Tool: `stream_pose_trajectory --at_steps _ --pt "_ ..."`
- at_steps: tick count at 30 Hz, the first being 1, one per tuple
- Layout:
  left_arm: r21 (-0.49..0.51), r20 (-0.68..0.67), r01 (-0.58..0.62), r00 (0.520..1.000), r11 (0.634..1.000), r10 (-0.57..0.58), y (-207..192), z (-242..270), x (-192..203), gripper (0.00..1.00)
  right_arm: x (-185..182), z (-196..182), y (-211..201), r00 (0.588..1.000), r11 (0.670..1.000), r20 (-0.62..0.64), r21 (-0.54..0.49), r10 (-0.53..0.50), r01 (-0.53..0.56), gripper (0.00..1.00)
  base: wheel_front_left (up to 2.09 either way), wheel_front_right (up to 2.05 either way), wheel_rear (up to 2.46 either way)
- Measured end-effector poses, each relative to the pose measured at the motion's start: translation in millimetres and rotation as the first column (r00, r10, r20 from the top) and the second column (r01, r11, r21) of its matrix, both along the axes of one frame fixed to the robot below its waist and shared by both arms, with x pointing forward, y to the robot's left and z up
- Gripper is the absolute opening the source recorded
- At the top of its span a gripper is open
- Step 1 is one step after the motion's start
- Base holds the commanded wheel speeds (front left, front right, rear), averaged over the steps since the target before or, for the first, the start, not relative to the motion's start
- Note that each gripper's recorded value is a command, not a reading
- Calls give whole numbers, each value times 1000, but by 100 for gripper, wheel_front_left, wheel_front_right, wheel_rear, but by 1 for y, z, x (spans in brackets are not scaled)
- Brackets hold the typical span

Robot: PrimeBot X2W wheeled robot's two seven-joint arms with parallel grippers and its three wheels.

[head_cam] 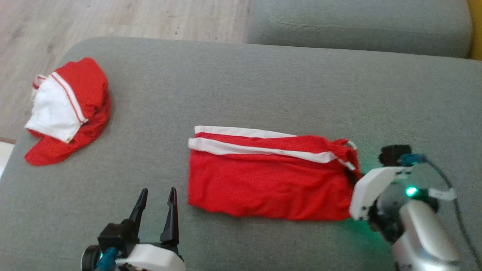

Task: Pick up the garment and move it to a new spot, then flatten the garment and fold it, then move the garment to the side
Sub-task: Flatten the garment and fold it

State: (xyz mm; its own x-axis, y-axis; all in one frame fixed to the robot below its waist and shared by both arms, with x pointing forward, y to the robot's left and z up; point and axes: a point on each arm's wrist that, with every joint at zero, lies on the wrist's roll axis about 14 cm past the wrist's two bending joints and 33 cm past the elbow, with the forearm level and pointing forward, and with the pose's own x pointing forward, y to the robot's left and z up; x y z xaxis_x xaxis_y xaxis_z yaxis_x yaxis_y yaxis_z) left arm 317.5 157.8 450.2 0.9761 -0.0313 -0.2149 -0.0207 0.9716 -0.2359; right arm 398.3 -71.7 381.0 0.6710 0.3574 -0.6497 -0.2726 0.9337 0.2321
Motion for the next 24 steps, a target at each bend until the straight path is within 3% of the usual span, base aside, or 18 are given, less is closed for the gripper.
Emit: stream_pose_trajectory --at_steps 8,13,18,24 --pt "-10 -11 56 998 998 -56 -18 -4 9 100 19 26 -93 992 986 44 -117 -115 120 0 0 0 0" --pt "-12 -18 77 997 997 -78 -24 -6 13 100 7 26 -128 984 973 27 -150 -176 178 0 0 0 0" --pt "-13 -19 93 995 996 -94 -28 -7 15 100 2 32 -111 987 981 28 -103 -160 162 0 0 0 0" --pt "-10 -3 92 996 996 -92 -27 -2 18 100 -2 39 -42 999 999 18 16 -39 39 0 0 0 0"
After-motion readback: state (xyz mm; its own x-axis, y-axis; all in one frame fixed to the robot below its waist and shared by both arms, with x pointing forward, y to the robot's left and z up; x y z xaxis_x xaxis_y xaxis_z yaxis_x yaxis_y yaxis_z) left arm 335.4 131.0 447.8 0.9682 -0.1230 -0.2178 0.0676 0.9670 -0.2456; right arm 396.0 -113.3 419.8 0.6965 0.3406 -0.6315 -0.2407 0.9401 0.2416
